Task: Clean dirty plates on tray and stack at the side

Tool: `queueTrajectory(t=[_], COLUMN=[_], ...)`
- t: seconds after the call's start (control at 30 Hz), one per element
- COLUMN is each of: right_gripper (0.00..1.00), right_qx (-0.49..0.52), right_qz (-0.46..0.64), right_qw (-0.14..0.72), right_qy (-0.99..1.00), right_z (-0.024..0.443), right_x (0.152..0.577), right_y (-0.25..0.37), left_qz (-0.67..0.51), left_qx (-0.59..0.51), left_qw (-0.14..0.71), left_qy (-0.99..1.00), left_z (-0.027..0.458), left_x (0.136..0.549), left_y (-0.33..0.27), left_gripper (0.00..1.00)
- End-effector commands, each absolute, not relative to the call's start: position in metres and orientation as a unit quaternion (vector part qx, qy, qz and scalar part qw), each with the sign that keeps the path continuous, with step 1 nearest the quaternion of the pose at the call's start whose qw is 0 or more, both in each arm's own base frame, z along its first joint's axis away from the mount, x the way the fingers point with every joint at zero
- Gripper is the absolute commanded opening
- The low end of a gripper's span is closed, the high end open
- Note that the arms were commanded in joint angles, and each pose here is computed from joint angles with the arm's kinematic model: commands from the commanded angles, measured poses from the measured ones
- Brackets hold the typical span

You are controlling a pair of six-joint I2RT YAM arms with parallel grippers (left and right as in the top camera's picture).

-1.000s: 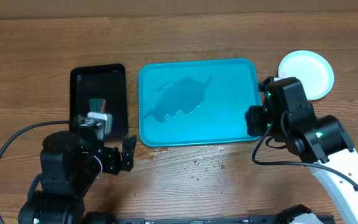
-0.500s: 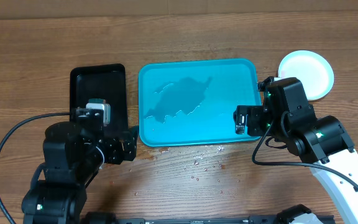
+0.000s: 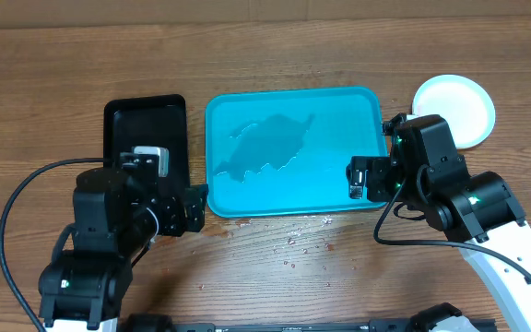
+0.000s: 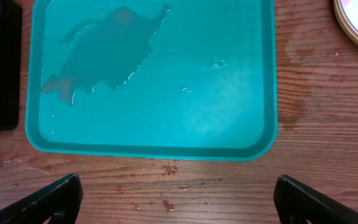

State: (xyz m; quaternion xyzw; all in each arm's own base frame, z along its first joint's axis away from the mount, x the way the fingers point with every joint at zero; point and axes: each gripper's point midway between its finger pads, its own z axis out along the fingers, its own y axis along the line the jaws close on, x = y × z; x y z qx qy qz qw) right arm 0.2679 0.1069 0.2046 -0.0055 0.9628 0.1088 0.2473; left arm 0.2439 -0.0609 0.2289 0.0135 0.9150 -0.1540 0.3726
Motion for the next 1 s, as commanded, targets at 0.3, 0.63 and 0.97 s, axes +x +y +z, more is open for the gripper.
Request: queueTrajectory(t=[0.3, 0.63, 0.97], right_gripper=[1.00, 1.00, 1.00], right_qx=[-0.002, -0.002, -0.002], right_qz=[0.106, 0.106, 0.106], right_qw=[0.253, 0.253, 0.253], right_qy=[0.962, 0.962, 0.962], right_z=[0.206, 0.206, 0.206], right_x=[0.268, 0.268, 0.268], right_y=[0.105, 0.105, 0.105], left_qz=[-0.168, -0.094, -0.076], left_qx=[0.027, 0.044, 0.056], left_qw=[0.468, 0.556, 0.651], left_qy=[0.867, 0.825, 0.754], left_z=[0.273, 0.287, 0.232], left_x=[0.210, 0.177, 0.217], left_y=[-0.061, -0.036, -0.032], left_gripper=[1.00, 1.00, 1.00])
